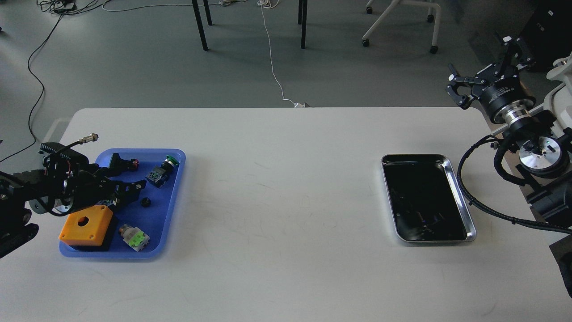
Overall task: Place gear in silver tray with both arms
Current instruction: 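Close the left gripper on a small black gear in the blue tray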
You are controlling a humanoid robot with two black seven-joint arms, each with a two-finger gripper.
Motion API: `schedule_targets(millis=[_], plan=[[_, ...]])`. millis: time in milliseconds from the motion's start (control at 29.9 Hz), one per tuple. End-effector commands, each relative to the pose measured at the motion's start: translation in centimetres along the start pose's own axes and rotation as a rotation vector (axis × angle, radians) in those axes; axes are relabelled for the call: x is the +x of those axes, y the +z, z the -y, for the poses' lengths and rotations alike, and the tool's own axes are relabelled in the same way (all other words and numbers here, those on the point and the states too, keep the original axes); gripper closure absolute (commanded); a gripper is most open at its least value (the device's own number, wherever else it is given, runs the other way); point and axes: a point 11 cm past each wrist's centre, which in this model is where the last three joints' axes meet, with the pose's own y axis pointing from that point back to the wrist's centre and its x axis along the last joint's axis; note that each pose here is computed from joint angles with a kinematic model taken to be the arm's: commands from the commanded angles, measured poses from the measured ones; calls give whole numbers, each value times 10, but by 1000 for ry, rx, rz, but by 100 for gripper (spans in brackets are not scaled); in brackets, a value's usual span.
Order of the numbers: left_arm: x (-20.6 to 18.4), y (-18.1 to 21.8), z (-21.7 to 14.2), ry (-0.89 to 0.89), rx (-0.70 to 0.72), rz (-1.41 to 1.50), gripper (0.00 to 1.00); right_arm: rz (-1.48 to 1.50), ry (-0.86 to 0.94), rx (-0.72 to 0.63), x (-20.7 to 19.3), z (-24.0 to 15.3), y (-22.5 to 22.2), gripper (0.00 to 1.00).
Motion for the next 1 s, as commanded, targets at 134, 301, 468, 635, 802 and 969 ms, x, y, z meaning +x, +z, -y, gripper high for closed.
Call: schedule_targets(millis=[134, 301, 468, 635, 802, 969], plan=[[-6, -2, 2, -11, 11, 0, 34, 0, 2, -2, 1, -1, 1, 0], [-19, -6, 3, -42, 17, 14, 50, -1, 5, -6, 2, -2, 3, 0], [-19, -3, 3, -41, -12, 14, 55, 0, 5, -8, 2, -2, 4, 0], [-19, -2, 4, -39, -15, 15, 57, -1, 5, -10, 2, -2, 4, 0], [-20, -3, 6, -42, -11, 14, 57, -1, 5, -10, 2, -2, 4, 0], [-22, 2, 10, -46, -26, 16, 57, -1, 5, -10, 2, -2, 4, 0]])
